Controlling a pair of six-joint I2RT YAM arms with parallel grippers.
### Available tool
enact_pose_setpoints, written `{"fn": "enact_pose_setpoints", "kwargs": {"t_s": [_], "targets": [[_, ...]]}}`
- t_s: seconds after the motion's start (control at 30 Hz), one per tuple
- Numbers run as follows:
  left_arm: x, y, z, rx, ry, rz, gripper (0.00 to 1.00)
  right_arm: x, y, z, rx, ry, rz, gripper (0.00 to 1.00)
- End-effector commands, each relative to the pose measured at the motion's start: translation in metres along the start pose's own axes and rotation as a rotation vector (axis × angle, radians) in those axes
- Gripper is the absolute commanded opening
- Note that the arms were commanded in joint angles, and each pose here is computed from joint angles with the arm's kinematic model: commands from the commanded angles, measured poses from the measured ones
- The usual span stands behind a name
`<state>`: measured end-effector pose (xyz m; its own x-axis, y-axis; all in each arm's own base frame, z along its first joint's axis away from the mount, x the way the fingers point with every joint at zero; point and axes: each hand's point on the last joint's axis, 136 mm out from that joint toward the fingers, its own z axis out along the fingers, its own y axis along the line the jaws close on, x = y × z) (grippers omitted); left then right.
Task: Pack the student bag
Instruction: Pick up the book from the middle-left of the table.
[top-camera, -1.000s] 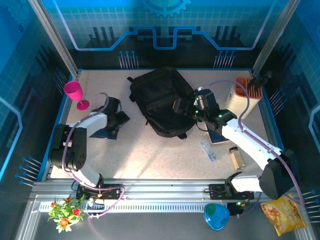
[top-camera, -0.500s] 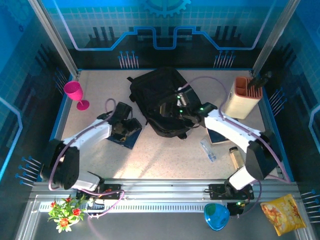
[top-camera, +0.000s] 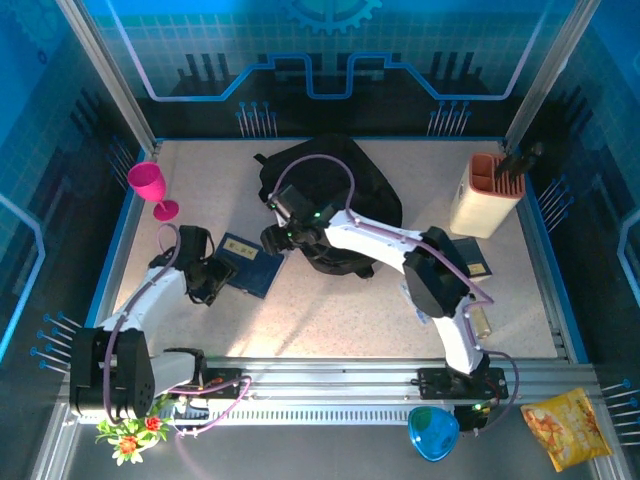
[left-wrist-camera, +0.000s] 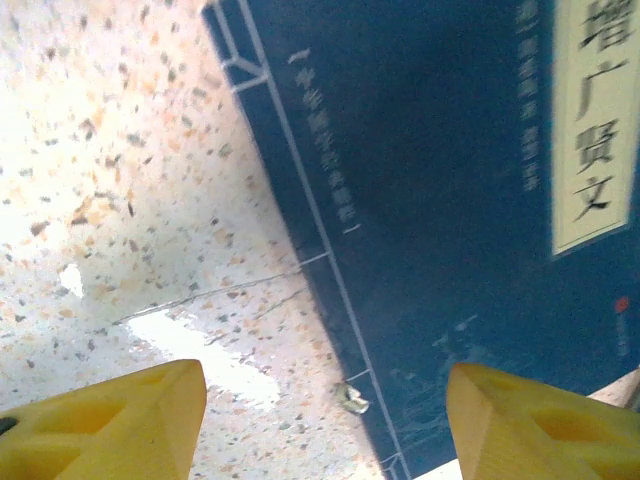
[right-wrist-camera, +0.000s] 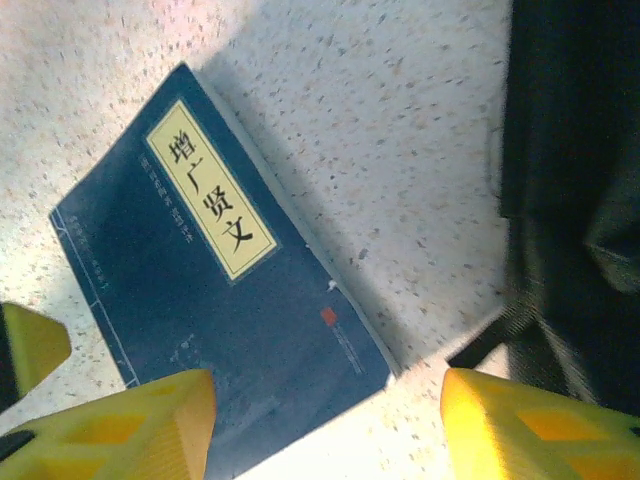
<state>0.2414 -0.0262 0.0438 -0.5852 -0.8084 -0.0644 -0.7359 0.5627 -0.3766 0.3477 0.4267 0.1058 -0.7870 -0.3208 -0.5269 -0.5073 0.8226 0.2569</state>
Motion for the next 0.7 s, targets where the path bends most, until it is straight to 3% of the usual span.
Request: {"fn": "enact_pose_setpoints", "kwargs": {"t_s": [0.0, 0.37, 0.67], "targets": [[0.004, -0.009, 0.004, 0.085, 0.031, 0.014, 0.64, 0.002, 0.010, 0.018, -0.001, 0.043, -0.053, 0.60], [0.008, -0.010, 0.019, 0.114, 0.056, 0.024, 0.55, 0.020, 0.009, 0.077, 0.019, 0.144, -0.063, 0.47], [0.014, -0.010, 0.030, 0.137, 0.096, 0.023, 0.55, 0.047, 0.005, 0.089, 0.025, 0.229, -0.051, 0.33]]}}
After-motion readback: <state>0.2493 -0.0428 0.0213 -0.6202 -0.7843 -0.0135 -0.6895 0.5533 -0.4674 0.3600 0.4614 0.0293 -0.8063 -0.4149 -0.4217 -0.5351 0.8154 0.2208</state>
